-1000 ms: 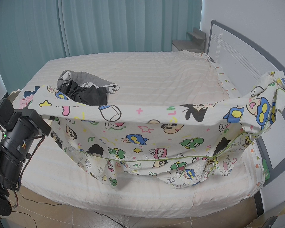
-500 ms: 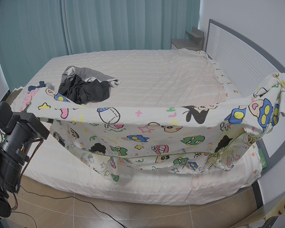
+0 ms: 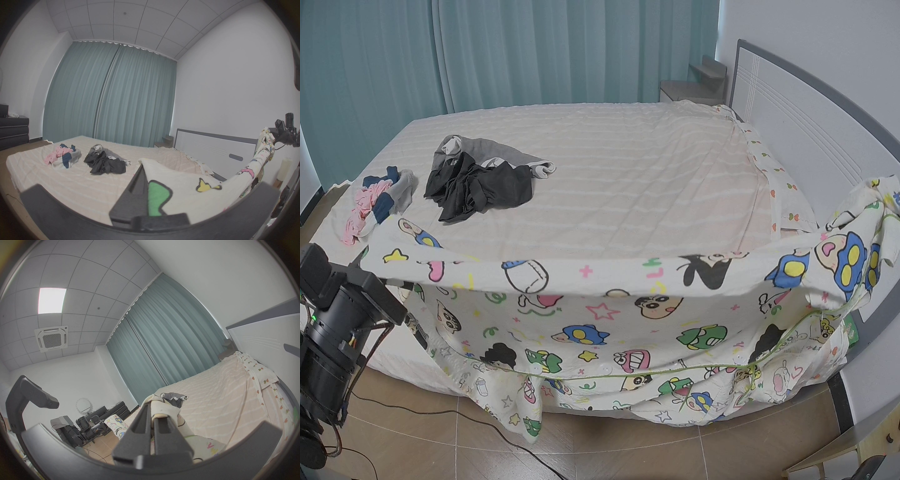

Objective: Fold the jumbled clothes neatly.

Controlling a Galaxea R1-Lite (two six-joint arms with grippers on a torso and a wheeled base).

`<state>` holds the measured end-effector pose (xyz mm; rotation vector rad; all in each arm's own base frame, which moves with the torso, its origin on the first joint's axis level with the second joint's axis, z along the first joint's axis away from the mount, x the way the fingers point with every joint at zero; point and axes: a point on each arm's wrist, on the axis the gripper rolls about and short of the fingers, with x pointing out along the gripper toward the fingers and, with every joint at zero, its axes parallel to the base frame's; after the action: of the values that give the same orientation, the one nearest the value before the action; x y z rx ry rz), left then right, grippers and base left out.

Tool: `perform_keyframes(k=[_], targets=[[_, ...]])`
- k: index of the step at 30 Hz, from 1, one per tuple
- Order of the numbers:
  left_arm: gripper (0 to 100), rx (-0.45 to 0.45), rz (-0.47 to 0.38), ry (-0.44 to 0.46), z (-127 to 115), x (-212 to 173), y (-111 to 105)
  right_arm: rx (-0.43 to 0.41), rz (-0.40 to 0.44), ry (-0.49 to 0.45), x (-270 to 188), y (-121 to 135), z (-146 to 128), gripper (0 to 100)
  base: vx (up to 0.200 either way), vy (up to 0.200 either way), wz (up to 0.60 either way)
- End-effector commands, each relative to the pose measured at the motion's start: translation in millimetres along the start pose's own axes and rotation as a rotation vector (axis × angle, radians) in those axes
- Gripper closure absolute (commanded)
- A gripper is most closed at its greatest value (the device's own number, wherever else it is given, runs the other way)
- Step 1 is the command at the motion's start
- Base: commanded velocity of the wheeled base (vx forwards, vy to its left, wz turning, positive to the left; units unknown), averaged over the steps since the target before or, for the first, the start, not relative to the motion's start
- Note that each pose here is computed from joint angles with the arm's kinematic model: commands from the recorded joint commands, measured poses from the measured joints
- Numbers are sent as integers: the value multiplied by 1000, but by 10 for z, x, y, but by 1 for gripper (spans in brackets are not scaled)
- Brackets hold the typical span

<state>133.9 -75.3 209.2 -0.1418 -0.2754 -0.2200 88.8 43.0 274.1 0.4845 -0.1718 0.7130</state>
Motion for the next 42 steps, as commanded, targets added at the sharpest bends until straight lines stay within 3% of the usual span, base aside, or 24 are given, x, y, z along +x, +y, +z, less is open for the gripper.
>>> perform_keyframes(k=[1,15,42], targets=[[100,-14,3,66,-152,-87,32,12,-22,38,3,-58,-104,100,0,0,0],[100,1,11,200,-434,-207,77,39,-69,132,121,-197,-303,100,0,0,0],[100,14,20,230,-524,105,-18,43,-112,162,394,-336,-323,100,200,0,0]])
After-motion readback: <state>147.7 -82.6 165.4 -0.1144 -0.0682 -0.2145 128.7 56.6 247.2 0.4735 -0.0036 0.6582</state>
